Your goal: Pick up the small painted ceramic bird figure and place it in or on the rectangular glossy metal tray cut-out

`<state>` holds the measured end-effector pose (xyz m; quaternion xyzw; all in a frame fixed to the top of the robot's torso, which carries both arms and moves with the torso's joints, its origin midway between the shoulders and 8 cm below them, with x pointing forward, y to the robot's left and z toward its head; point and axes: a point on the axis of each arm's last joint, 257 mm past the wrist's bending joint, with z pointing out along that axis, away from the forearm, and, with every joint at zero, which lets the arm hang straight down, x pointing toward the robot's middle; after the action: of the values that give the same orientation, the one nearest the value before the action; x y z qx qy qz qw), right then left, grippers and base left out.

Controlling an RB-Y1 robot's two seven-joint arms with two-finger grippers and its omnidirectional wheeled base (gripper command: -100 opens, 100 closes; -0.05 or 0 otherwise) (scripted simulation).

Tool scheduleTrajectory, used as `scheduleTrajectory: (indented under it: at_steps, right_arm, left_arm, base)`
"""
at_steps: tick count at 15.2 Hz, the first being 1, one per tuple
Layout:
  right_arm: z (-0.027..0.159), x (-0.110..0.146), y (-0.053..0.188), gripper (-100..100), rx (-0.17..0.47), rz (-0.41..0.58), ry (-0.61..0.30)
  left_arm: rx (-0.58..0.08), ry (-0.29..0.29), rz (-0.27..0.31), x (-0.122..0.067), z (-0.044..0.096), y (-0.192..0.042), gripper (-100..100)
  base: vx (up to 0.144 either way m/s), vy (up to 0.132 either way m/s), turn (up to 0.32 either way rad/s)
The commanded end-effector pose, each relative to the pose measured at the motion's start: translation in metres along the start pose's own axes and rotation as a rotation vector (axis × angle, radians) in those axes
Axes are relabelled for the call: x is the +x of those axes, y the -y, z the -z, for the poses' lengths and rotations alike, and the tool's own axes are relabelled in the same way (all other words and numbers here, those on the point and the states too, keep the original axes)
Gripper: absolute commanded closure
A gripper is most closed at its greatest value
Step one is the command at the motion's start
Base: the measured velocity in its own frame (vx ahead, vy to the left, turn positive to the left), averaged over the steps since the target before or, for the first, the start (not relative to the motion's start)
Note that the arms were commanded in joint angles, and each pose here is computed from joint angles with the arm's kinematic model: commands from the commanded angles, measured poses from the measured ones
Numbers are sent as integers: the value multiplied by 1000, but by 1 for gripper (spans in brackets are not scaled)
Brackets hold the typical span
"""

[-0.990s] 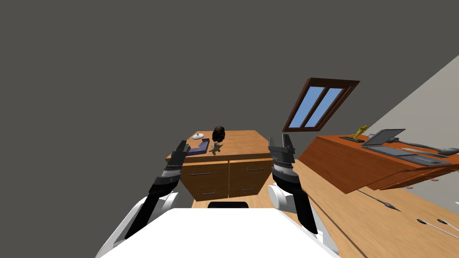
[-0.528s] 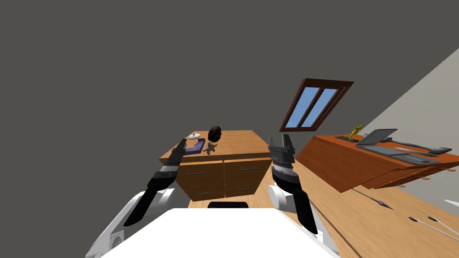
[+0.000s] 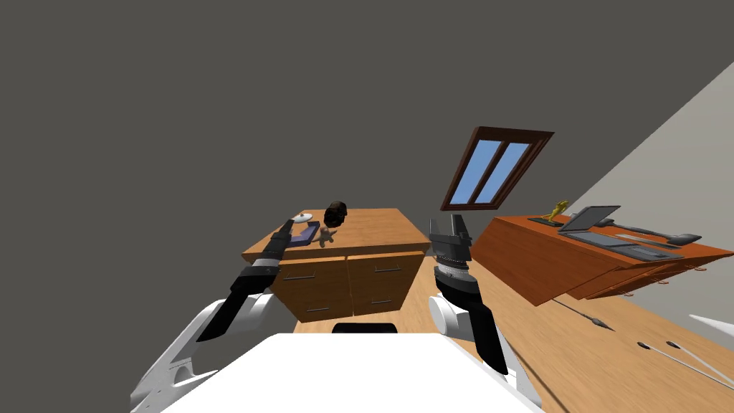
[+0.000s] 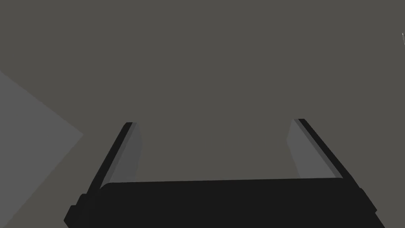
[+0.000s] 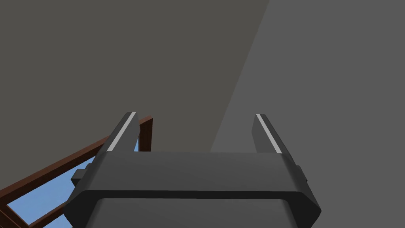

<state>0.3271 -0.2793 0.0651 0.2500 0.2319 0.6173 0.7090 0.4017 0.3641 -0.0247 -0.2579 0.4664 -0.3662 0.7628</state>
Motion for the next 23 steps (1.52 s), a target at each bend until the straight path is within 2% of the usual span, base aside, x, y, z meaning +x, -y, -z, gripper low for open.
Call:
scheduleTrajectory:
  at_steps: [1,7,11,13,14,18,22,23]
  right_arm:
    - [0,0,0,0,0,0,0]
    - [0,0,0,0,0,0,0]
    - [0,0,0,0,0,0,0]
    - [0,0,0,0,0,0,0]
    - [0,0,0,0,0,0,0]
    - [0,0,0,0,0,0,0]
    - [0,0,0,0,0,0,0]
    - [0,0,0,0,0,0,0]
  left_arm:
    - [-45,13,-11,-10,-4,-15,-100]
    - [-143,54,-18,-32,-10,-45,-100]
    - [-194,79,-12,-42,-11,-61,-100]
    - [-246,106,1,-51,-10,-76,-100]
    - [-246,106,1,-51,-10,-76,-100]
    - [-347,161,48,-63,-2,-106,-100]
    - [-440,214,123,-63,12,-133,-100]
    - [-440,214,123,-63,12,-133,-100]
  base:
    - [-11,-117,-22]
    - [0,-130,-15]
    - [-1,-94,-14]
    - [-4,-105,-14]
    - [2,-106,-9]
    - [2,-117,-17]
    - [1,-134,-12]
    - [8,-75,-5]
